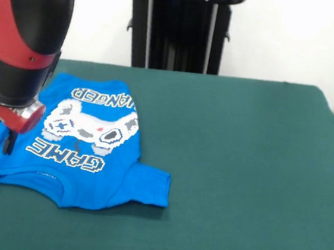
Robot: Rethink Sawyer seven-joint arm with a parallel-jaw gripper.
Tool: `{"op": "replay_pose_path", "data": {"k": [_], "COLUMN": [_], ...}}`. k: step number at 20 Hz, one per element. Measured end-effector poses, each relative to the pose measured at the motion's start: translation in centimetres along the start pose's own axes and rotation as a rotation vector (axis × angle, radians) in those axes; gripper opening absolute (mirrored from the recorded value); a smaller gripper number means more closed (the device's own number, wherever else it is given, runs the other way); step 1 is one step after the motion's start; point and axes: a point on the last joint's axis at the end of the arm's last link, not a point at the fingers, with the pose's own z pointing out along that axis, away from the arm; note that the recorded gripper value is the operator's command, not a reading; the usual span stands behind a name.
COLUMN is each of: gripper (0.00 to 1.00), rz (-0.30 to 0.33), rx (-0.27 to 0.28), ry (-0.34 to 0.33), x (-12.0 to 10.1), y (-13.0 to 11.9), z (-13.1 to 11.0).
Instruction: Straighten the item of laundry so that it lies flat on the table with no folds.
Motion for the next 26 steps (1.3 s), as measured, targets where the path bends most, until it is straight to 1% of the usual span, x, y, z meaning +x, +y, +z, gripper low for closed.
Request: {"op": "replay_pose_path", "data": {"k": [5, 10, 18, 20, 26], "gripper": [1.0, 1.0, 1.0, 1.0, 1.0], "rz": [0.004, 0.019, 0.04, 0.045, 0.062], "rx": [-0.002, -0.023, -0.061, -0.066, -0.083], "ry": [0.022, 0.046, 0.063, 0.067, 0.081], "x": [1.1, 2.6, 5.7, 6.3, 8.9], "y": [0.2, 0.8, 2.4, 2.6, 3.7], "z": [-0.5, -0.1, 0.8, 0.8, 0.6]}}
